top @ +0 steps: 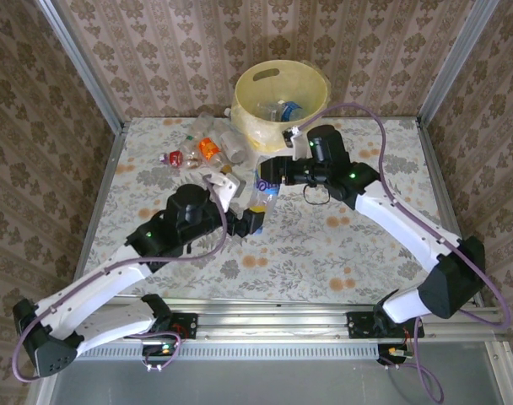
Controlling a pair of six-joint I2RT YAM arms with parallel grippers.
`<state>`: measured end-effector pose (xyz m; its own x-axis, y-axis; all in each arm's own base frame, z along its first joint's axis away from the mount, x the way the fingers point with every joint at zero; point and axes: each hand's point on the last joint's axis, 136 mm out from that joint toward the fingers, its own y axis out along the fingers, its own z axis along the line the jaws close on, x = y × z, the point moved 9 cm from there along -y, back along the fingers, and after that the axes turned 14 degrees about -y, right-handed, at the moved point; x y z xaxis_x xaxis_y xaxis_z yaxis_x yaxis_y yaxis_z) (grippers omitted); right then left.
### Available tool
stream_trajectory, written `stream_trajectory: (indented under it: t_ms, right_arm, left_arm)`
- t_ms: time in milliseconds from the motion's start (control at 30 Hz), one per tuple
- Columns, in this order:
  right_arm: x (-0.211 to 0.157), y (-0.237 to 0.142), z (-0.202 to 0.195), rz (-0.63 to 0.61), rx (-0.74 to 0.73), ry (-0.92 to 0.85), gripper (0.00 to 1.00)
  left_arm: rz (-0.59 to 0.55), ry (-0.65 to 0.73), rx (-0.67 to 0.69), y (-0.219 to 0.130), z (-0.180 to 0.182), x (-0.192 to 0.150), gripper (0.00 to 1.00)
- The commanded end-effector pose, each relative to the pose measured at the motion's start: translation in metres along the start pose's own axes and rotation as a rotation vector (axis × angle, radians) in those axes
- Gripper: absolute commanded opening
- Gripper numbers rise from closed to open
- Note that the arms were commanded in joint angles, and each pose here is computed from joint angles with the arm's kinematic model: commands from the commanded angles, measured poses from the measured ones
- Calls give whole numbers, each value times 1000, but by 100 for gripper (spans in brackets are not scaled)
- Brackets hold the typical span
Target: Throw the plastic bottles in the bin
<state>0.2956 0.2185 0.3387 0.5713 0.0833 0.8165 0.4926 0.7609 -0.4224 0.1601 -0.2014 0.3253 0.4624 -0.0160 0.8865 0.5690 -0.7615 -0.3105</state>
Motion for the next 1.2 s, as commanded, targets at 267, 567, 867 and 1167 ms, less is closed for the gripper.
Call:
stream_trajectory:
  t_ms: [267,567,867,1167]
  right_arm:
    - [66,-117,42,-477,-262,-407,52]
    - [91,-197,74,-1054,-384,-662,48]
    - [112,-258,111,-1434,-406,-840,46]
    - [116,-264,113,-1492,-449,-854,46]
  left_arm:
    - [-138,-122,76,-50,27,-18,100]
    - [-130,-173,119,-61,36,-34,100]
    - [-143,-168,151,-61,39,-34,100]
    - [-168,-157,183,-66,42,-33,100]
